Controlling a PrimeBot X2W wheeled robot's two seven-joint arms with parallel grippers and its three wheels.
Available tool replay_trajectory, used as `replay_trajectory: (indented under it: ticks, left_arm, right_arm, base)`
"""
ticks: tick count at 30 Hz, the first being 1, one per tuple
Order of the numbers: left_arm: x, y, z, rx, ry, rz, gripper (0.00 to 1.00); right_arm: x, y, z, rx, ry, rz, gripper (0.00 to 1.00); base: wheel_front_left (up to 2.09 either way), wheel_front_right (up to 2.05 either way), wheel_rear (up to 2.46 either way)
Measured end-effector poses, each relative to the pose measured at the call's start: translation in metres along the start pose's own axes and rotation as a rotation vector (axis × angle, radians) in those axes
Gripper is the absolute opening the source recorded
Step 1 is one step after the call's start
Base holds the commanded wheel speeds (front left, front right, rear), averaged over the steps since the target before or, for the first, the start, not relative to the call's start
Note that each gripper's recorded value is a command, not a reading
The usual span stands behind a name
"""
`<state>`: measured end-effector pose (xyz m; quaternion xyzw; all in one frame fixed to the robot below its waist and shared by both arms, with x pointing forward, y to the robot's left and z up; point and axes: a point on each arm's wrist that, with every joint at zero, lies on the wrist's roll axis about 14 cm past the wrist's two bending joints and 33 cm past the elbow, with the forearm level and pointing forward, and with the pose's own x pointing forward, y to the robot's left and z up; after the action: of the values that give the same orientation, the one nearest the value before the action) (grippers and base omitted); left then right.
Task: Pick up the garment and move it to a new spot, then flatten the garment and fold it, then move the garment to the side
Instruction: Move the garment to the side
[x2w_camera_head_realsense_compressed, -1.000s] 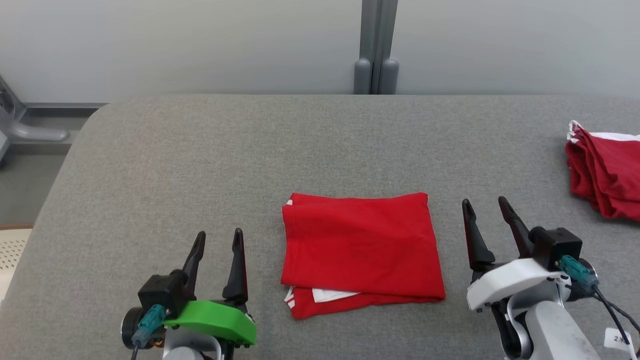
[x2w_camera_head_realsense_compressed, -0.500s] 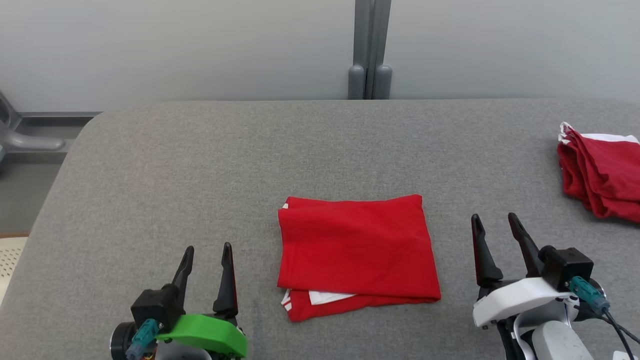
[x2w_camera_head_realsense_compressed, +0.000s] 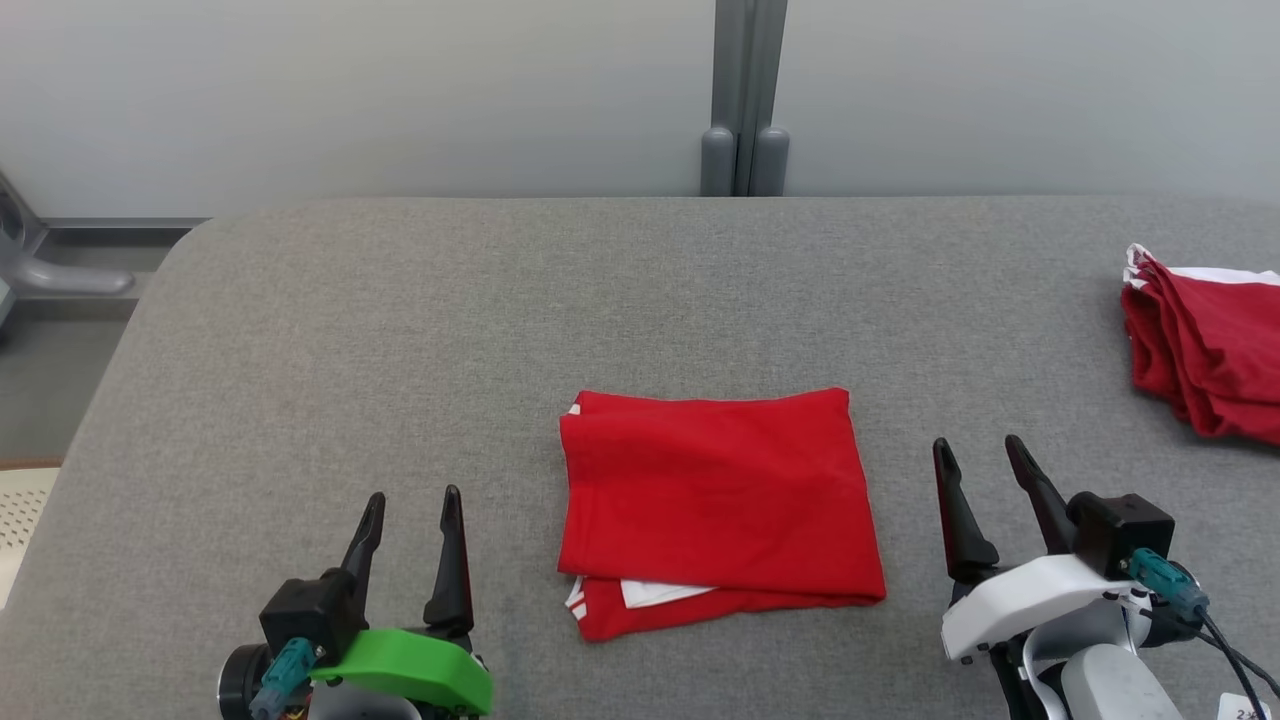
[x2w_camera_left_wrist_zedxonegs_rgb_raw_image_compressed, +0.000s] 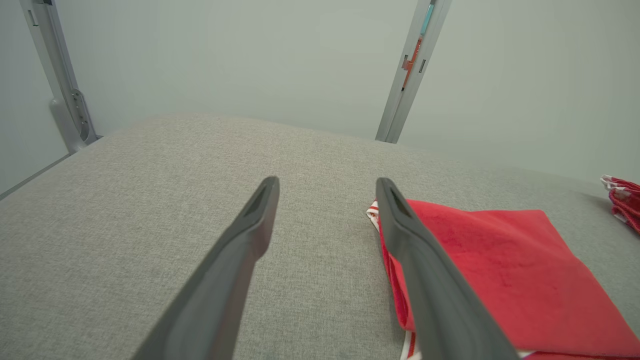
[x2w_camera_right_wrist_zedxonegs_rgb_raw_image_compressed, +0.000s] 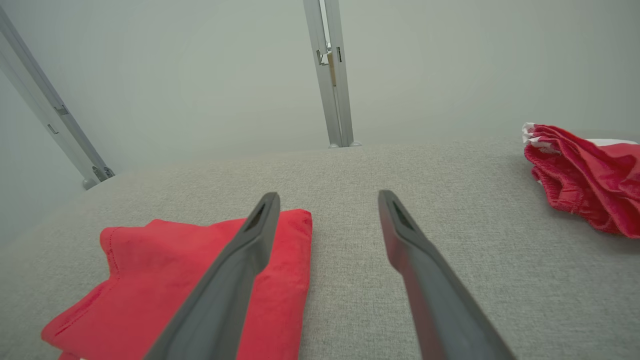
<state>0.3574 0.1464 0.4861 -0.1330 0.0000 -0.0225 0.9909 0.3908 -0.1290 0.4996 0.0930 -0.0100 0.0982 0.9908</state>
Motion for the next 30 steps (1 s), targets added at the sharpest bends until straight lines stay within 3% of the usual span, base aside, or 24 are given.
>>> replay_trajectory:
  ticks: [7, 18, 30]
  left_arm:
    - [0.000, 0.004, 0.007, 0.006, -0.022, 0.008, 1.00]
    - [0.002, 0.013, 0.017, 0.007, -0.050, 0.038, 1.00]
    - [-0.007, 0.039, 0.011, -0.004, -0.029, 0.131, 1.00]
  right_arm:
    - [0.010, -0.009, -0.010, 0.009, 0.090, -0.025, 1.00]
    - [0.043, 0.006, -0.045, 0.072, 0.344, 0.026, 1.00]
    - [0.045, 0.030, -0.117, 0.072, 0.667, 0.132, 1.00]
  base:
    - [0.00, 0.00, 0.00]
    - [0.00, 0.00, 0.00]
    - [0.00, 0.00, 0.00]
